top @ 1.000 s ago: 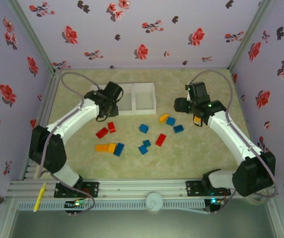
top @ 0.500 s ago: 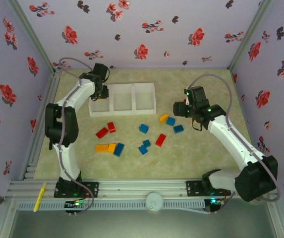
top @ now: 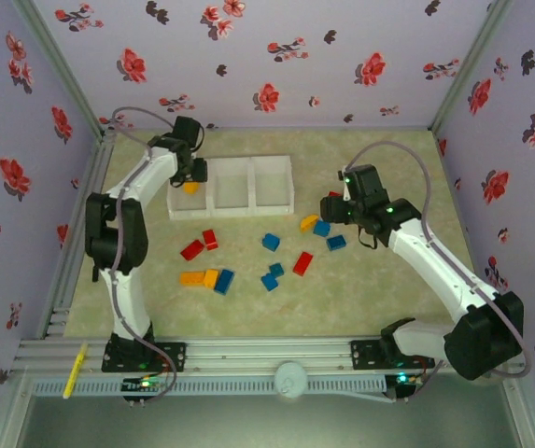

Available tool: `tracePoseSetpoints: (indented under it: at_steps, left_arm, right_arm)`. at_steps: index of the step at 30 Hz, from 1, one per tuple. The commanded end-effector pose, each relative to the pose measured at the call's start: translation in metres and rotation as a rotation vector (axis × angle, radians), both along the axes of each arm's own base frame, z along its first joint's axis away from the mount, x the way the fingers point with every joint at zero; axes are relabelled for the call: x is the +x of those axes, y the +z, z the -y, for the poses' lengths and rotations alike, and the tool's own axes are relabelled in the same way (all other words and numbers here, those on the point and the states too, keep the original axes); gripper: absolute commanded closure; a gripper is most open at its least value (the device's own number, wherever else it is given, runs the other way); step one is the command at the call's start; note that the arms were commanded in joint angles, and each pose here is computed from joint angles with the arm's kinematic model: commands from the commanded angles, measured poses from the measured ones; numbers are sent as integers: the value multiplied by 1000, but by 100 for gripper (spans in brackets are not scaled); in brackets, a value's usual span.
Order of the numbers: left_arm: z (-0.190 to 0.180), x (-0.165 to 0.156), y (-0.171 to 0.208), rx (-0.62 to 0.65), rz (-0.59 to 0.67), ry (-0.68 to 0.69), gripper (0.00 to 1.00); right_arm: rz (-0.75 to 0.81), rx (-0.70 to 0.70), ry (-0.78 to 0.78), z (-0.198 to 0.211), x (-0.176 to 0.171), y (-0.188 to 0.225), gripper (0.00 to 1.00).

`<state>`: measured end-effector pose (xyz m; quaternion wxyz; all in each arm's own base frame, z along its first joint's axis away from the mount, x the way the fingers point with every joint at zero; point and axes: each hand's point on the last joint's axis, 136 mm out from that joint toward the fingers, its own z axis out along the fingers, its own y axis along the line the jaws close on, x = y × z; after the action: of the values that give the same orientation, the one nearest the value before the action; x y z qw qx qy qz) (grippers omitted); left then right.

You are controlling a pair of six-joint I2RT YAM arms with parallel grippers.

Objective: Sort the legos into containers by color

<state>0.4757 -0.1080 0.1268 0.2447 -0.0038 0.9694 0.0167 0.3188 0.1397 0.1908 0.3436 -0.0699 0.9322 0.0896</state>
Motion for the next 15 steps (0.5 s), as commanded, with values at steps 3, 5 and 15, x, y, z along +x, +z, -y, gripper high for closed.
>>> tracePoseSetpoints:
  at_steps: [3, 5, 15]
  left_arm:
    - [5, -24, 63, -67, 158, -12, 43]
    - [6, -37, 77, -77, 195, -19, 42]
    - [19, -118, 134, -154, 360, -115, 32]
  right_arm:
    - [38, -12, 112, -25, -5, 5, 30]
    - [48, -17, 136, -34, -5, 3, 31]
    - [7, 23, 272, -92, -8, -31, 30]
